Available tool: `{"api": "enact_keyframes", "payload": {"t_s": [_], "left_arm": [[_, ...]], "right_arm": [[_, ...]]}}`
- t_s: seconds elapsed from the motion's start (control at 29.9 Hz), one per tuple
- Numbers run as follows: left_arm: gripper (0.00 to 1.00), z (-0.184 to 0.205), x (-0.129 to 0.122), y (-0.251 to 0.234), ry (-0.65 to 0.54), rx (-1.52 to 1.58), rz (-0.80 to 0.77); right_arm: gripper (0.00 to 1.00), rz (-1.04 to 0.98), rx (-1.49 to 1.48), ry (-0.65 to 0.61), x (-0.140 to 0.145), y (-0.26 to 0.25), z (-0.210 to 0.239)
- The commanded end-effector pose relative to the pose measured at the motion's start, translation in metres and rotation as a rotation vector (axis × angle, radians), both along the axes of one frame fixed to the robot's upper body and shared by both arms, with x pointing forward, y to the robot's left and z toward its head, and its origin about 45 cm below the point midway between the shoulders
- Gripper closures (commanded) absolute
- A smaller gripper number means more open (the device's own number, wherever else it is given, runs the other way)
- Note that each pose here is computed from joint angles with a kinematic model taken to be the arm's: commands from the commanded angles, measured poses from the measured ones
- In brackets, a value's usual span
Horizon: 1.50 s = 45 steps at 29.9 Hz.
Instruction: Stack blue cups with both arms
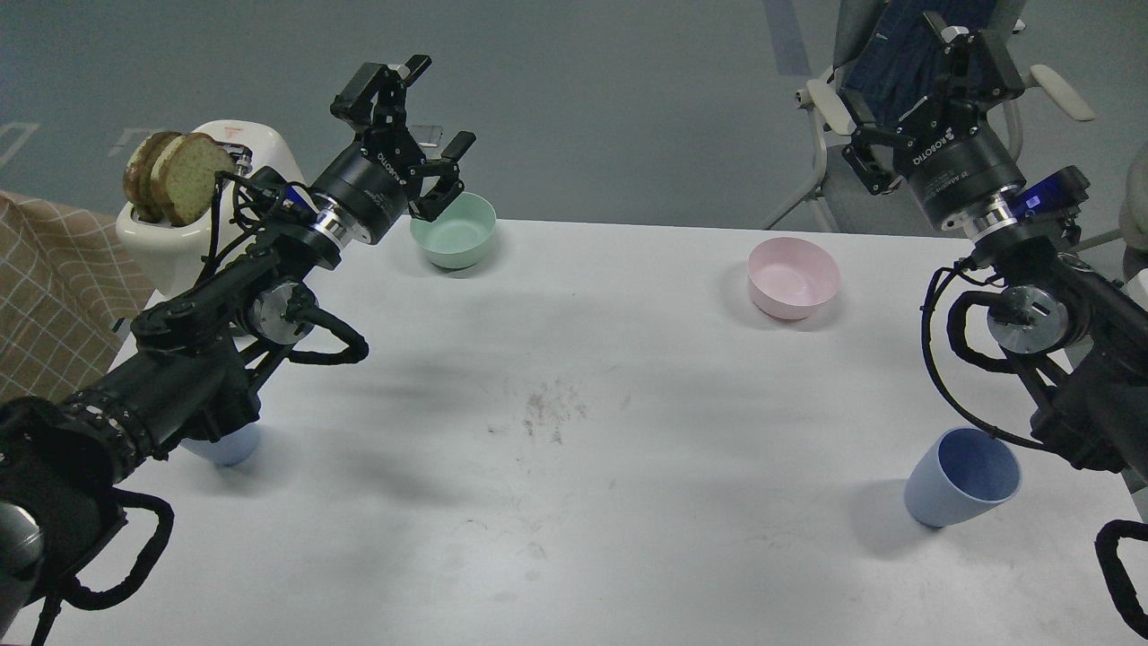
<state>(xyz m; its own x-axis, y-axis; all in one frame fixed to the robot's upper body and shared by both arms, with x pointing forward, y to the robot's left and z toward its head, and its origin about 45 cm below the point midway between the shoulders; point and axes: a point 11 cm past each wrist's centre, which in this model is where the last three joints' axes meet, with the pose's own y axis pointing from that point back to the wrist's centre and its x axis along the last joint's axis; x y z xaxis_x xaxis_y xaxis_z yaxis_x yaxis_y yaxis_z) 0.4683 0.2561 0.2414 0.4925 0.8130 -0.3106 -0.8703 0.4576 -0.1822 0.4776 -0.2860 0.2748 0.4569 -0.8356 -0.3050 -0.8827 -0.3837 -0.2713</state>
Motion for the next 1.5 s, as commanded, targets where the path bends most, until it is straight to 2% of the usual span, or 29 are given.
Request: {"api": "enact_keyframes", "payload": {"t_s": [0.0,0.23,0.4,0.53,0.97,1.2,1.47], "left_arm": [[0.02,-0.002,0.000,-0.001,0.005,0.011,-0.005],[0.02,0.000,0.001,0.001,0.001,0.033,-0.003],[0.02,-0.009,0.008,0.037,0.026,0.027,0.133],[0.02,-0.009,0.012,0.041,0.030,-0.036,0.177],[0.02,-0.002,0.012,0.040,0.011,-0.130,0.175],[0.02,-0.003,0.013,0.032,0.013,-0.137,0.162],[0.02,-0.001,0.014,0.029,0.012,-0.138,0.155]], "right_arm": [[0.00,-0.005,-0.006,0.004,0.000,-0.001,-0.002],[0.00,-0.044,0.002,0.053,0.001,-0.002,-0.022],[0.00,-0.041,0.023,0.068,0.003,0.011,-0.029],[0.00,-0.027,0.043,0.065,0.004,0.024,-0.028],[0.00,0.000,0.046,0.066,0.003,0.028,-0.030],[0.00,-0.045,0.026,0.085,0.009,0.013,-0.034],[0.00,-0.047,0.048,0.117,0.010,0.027,-0.046]]}}
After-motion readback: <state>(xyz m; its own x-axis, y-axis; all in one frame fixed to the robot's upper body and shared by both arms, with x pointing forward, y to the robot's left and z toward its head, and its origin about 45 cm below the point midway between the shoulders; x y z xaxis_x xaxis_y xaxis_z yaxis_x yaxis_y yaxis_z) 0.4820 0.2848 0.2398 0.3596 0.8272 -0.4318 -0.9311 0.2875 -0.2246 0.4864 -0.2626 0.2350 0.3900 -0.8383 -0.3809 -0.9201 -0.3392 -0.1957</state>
